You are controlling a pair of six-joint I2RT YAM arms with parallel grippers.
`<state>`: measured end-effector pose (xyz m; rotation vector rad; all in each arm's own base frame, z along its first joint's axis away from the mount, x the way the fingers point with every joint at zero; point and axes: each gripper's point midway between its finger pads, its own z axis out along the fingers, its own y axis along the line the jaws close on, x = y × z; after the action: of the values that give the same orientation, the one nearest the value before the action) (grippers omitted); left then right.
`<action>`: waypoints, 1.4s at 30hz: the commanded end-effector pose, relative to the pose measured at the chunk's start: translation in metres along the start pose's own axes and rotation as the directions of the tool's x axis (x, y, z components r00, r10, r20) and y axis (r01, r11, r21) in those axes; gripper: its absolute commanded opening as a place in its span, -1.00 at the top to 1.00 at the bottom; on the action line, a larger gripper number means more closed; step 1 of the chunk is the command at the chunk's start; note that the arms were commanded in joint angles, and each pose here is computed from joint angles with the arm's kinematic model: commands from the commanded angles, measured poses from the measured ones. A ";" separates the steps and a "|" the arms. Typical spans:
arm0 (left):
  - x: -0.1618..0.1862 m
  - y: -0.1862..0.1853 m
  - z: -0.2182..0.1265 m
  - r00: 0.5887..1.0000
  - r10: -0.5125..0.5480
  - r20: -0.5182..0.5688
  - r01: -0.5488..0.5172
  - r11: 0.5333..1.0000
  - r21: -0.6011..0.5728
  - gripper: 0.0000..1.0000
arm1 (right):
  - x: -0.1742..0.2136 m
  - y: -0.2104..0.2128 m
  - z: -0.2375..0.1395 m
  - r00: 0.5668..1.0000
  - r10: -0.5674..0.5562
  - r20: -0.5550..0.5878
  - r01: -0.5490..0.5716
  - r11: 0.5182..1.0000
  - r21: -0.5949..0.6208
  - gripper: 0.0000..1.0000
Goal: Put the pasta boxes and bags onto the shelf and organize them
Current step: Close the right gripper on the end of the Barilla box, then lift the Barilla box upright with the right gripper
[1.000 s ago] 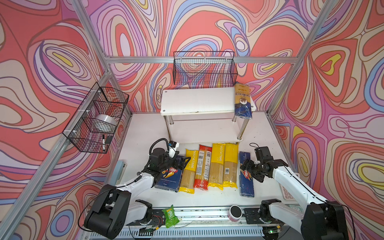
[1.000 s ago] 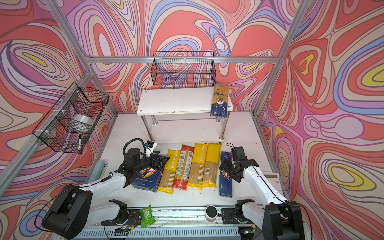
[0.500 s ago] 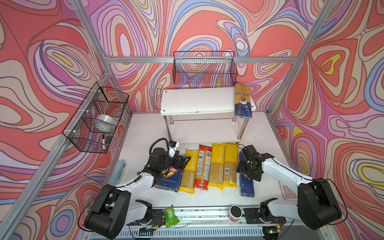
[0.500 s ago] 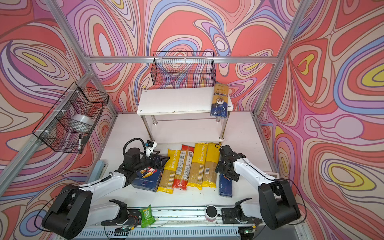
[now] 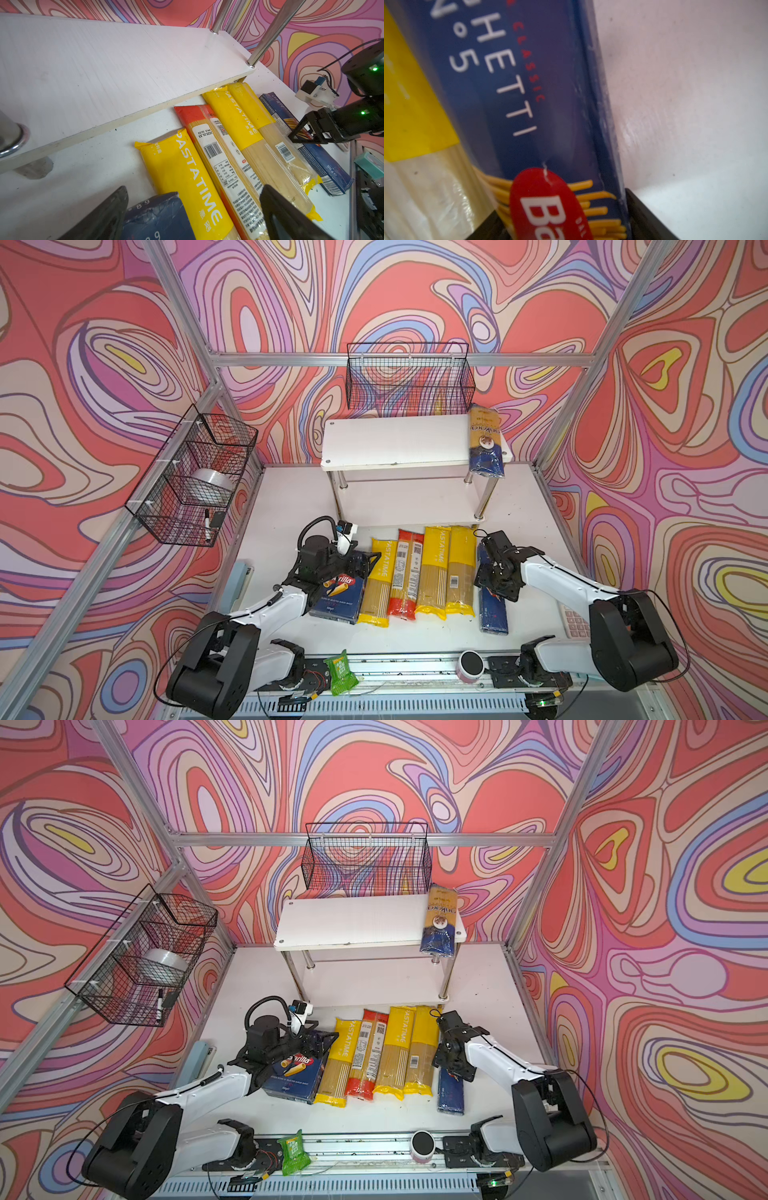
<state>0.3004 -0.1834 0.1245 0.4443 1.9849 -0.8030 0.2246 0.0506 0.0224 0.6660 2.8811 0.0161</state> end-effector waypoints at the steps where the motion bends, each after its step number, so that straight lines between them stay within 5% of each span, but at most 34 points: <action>1: -0.005 -0.001 -0.002 1.000 0.029 0.006 -0.029 1.000 -0.011 -1.00 | -0.006 0.004 0.001 0.999 0.007 0.042 -0.006 1.000 -0.019 -0.44; 23: -0.008 -0.002 -0.004 1.000 0.025 0.018 -0.025 1.000 -0.015 -1.00 | -0.041 0.025 -0.060 0.976 0.016 0.216 0.017 0.988 -0.150 0.34; 42: -0.007 0.000 -0.004 1.000 0.025 0.016 -0.025 0.999 -0.022 -1.00 | -0.090 0.031 -0.187 0.889 -0.017 0.457 0.109 0.979 -0.175 0.46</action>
<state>0.3013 -0.1792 0.1276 0.4347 1.9808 -0.7698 0.2725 0.0490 0.1844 0.5025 2.5233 0.1261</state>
